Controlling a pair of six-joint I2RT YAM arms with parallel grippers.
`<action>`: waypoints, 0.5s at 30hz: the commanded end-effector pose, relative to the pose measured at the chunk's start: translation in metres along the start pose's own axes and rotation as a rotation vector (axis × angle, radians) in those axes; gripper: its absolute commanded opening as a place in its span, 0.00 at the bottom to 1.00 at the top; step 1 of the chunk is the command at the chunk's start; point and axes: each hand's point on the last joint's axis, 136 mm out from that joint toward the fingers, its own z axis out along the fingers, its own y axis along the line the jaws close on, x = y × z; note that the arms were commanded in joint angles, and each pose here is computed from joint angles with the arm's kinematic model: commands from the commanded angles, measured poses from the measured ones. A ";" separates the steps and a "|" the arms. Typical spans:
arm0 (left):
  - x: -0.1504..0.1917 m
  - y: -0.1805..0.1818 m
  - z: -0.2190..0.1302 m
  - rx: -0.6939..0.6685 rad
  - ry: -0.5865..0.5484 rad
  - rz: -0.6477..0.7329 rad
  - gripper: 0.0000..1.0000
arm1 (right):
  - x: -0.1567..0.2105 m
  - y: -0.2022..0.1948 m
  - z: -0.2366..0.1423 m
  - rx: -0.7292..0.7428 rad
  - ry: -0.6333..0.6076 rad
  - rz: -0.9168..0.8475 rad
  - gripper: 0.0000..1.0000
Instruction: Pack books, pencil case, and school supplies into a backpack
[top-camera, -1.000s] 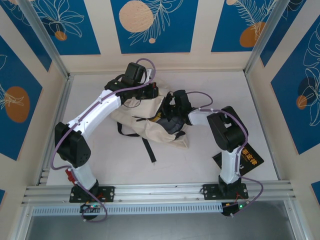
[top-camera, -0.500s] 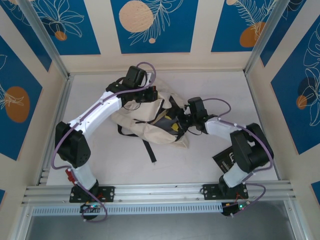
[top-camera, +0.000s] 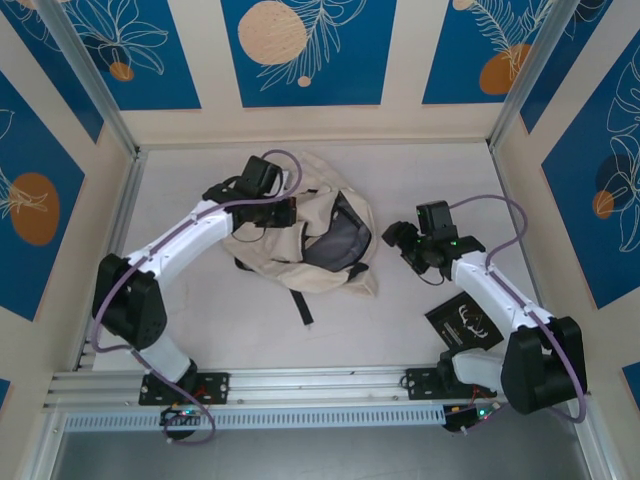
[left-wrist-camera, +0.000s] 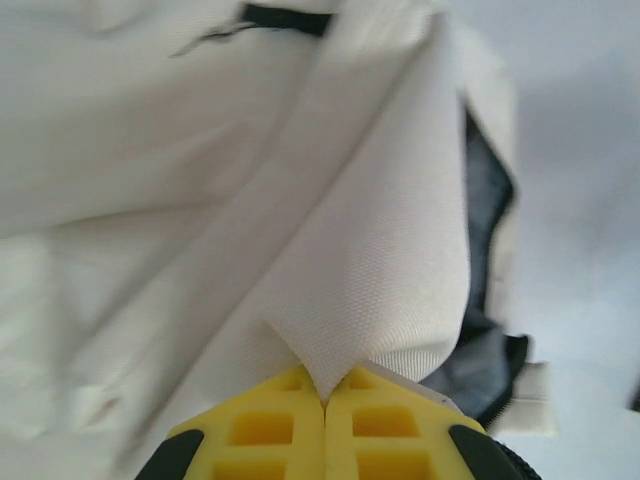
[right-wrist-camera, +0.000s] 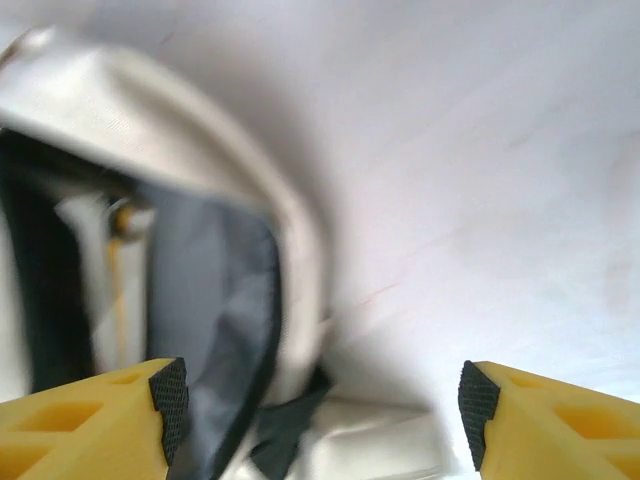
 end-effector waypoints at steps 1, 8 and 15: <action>-0.006 0.056 -0.033 -0.201 -0.076 -0.062 0.00 | -0.015 -0.055 -0.007 0.238 -0.071 -0.009 0.74; -0.005 0.027 -0.034 -0.011 -0.061 -0.064 0.19 | -0.025 -0.112 -0.009 0.400 -0.065 0.134 0.75; 0.001 0.016 -0.037 0.063 -0.048 -0.110 0.75 | -0.021 -0.151 -0.020 0.475 -0.058 0.245 0.79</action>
